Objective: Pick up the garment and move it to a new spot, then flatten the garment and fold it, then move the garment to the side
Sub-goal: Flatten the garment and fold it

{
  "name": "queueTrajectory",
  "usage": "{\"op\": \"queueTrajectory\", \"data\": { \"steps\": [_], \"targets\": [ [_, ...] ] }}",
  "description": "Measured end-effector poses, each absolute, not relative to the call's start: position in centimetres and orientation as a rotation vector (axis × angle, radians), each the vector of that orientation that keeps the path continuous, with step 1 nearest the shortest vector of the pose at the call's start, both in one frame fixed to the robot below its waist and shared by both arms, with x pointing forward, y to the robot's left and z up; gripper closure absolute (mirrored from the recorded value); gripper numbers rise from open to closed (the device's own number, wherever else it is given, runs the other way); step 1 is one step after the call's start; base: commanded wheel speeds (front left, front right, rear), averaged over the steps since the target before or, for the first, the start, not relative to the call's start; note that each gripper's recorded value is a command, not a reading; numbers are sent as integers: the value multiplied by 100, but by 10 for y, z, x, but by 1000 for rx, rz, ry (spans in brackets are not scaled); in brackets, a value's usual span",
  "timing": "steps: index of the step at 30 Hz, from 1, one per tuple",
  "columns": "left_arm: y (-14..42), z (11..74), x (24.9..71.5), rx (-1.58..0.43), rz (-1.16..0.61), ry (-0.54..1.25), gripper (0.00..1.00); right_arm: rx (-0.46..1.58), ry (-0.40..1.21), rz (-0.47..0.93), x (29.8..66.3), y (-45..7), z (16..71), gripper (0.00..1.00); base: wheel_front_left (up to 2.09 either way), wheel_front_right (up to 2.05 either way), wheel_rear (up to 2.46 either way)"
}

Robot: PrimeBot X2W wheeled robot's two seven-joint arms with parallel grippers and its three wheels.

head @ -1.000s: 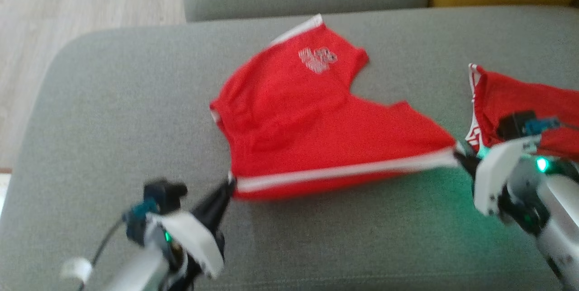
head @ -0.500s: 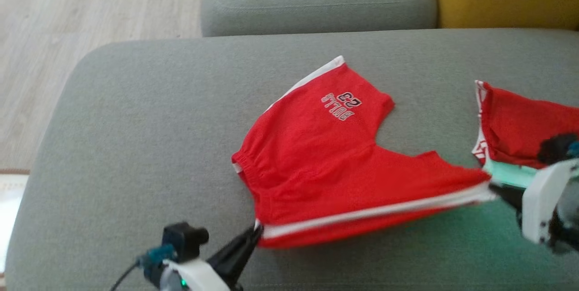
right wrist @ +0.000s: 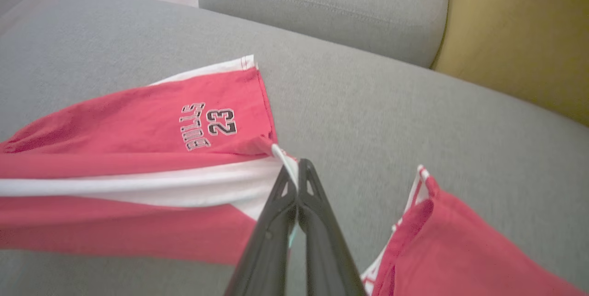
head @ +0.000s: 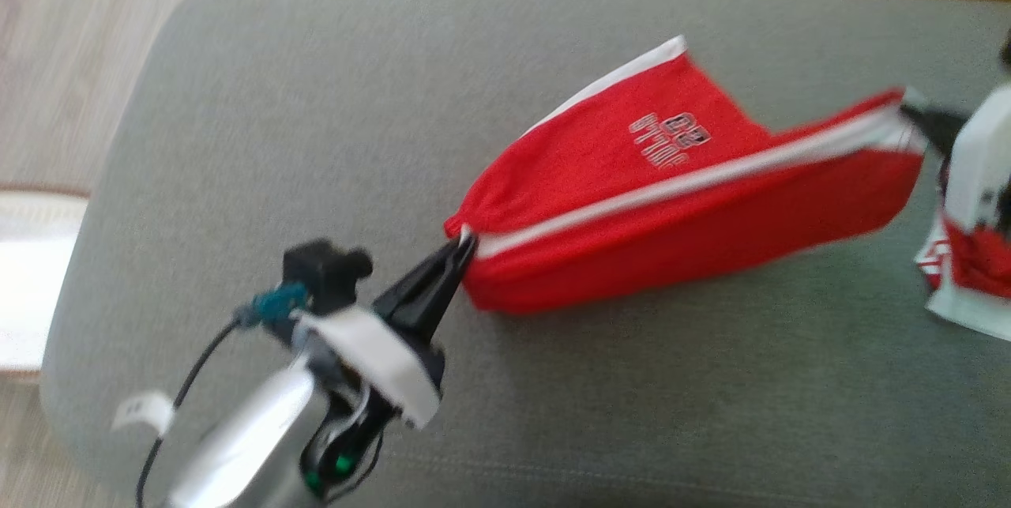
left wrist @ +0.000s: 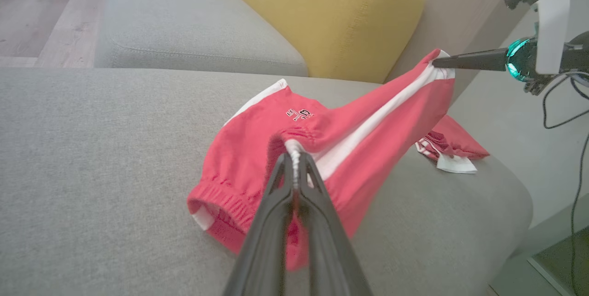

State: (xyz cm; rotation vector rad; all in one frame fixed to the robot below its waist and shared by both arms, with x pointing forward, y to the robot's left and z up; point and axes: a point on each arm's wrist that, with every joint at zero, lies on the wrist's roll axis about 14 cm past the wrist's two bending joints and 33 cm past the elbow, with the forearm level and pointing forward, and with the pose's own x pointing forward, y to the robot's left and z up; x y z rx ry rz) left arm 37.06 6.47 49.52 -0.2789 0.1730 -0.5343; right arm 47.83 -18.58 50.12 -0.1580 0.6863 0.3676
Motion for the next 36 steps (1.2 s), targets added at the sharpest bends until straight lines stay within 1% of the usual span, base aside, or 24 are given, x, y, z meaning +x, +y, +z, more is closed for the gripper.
{"op": "queueTrajectory", "data": {
  "steps": [6,13,20,22,28,29,30,31,36],
  "targets": [
    [66,481,403,-277,-503,198,100,-217,673,371,535,-168,500,100,0,0,0],
    [81,455,429,-280,-432,241,100,-280,724,415,577,-137,468,100,0,0,0],
    [92,433,441,-274,-382,278,100,-306,742,467,605,-103,441,100,0,0,0],
    [95,429,442,-277,-367,286,100,-284,741,472,611,-96,434,100,0,0,0],
    [102,421,447,-284,-335,296,100,-257,775,484,614,-84,407,100,0,0,0],
    [102,419,448,-282,-333,301,96,-260,774,477,616,-86,404,53,0,0,0],
    [103,417,450,-279,-331,307,47,-260,771,468,619,-88,402,0,0,0,0],
    [103,417,451,-278,-331,308,0,-256,770,458,621,-90,400,0,0,0,0],
    [105,414,456,-274,-319,310,0,-231,700,438,629,-91,408,0,0,0,0]
  ]
}}
